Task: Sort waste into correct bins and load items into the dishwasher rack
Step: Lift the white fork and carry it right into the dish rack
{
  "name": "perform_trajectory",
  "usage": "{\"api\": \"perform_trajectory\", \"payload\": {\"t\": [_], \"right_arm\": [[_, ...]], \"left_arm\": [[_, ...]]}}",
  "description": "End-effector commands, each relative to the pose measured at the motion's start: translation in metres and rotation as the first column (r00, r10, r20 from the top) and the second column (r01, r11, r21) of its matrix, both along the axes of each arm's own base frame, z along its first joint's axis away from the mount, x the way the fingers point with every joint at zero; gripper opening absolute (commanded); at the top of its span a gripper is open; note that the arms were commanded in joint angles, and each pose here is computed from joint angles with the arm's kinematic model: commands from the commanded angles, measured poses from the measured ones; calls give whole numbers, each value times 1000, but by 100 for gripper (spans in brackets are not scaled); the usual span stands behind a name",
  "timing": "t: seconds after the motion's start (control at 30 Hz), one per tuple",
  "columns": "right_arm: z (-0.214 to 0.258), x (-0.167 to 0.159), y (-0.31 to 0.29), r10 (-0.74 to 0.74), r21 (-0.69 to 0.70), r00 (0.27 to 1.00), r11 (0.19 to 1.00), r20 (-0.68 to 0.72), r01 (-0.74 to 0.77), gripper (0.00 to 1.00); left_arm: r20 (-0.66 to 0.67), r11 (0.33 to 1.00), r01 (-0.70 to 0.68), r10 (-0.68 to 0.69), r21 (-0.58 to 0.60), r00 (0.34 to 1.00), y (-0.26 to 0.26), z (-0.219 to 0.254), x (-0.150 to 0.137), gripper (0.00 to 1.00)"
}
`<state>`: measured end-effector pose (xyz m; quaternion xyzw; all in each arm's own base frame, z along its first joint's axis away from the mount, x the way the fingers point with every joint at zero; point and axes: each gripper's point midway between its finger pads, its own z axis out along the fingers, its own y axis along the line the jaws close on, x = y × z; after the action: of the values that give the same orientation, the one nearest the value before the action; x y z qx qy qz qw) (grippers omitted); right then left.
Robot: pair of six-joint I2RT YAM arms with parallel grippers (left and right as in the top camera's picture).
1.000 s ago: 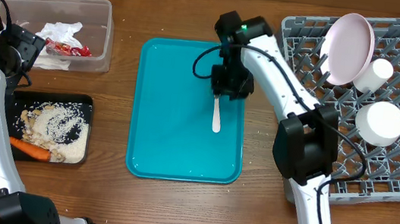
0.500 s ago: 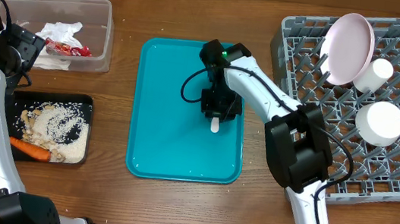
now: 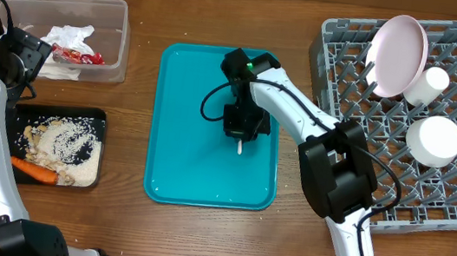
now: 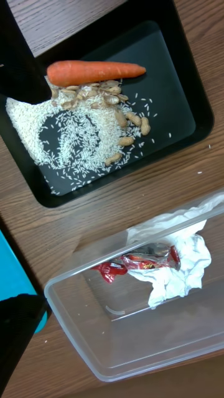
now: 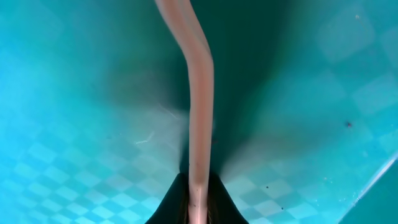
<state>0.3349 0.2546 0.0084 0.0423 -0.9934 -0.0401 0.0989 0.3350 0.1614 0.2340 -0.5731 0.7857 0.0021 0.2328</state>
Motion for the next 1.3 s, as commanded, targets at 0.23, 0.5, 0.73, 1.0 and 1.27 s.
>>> {"api": "perform_trajectory", "payload": {"t": [0.23, 0.5, 0.73, 1.0, 1.27], "right_arm": [[123, 80, -77, 0, 71, 977, 997, 215, -16, 4], [169, 130, -197, -36, 76, 926, 997, 376, 8, 4], [155, 144, -219, 12, 103, 919, 993, 393, -57, 4], [128, 146, -206, 30, 104, 932, 992, 361, -72, 64], [154, 134, -206, -173, 138, 927, 981, 334, 133, 70]], "left_arm": [[7, 1000, -10, 10, 2, 1000, 1, 2, 1, 100], [7, 1000, -9, 9, 2, 1000, 1, 2, 1, 100], [7, 1000, -9, 9, 1, 1000, 1, 2, 1, 100], [7, 1000, -9, 9, 2, 1000, 1, 2, 1, 100], [7, 1000, -10, 10, 2, 1000, 1, 2, 1, 100]]}}
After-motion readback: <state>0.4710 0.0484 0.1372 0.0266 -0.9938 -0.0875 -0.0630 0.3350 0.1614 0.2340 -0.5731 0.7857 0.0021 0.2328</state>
